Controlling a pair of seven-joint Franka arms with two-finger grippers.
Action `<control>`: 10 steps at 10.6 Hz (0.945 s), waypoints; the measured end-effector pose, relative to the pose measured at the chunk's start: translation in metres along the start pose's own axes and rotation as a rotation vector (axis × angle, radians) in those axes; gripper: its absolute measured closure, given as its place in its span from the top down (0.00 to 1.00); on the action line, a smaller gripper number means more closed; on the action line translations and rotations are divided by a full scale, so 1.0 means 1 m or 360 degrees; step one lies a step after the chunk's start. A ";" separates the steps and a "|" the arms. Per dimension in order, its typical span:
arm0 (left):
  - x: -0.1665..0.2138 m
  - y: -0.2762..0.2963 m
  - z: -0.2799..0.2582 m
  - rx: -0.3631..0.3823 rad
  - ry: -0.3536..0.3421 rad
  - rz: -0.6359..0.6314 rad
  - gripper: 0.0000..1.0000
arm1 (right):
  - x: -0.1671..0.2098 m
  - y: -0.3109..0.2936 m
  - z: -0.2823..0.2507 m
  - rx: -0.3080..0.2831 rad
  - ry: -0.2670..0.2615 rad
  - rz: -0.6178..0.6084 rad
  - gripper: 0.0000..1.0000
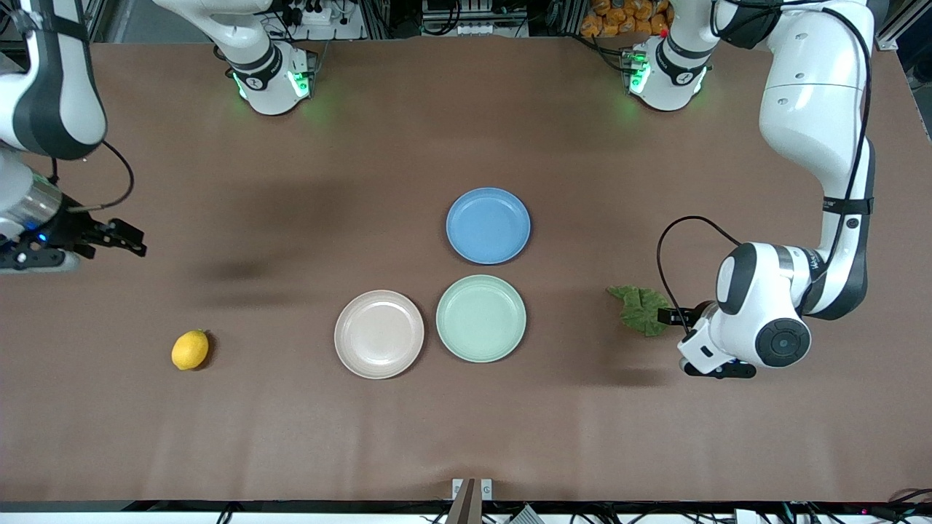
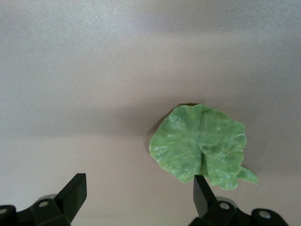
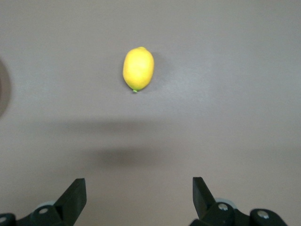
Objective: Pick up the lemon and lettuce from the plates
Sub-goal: 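Release the lemon on the table while the left gripper lowers the lettuce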
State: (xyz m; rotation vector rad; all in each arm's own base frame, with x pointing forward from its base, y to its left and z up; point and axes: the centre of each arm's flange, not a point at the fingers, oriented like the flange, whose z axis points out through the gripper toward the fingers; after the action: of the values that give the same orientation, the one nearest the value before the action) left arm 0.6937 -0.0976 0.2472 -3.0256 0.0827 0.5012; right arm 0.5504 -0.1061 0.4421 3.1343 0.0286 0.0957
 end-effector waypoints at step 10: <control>-0.029 -0.003 0.052 0.0014 -0.0211 0.0009 1.00 | 0.027 -0.044 -0.113 -0.0001 0.0061 0.0168 1.00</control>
State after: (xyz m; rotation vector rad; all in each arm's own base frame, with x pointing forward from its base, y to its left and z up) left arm 0.6499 -0.0897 0.2075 -2.9746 0.0854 0.6981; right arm 0.5695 -0.0614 0.5559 3.1319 -0.1364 0.1557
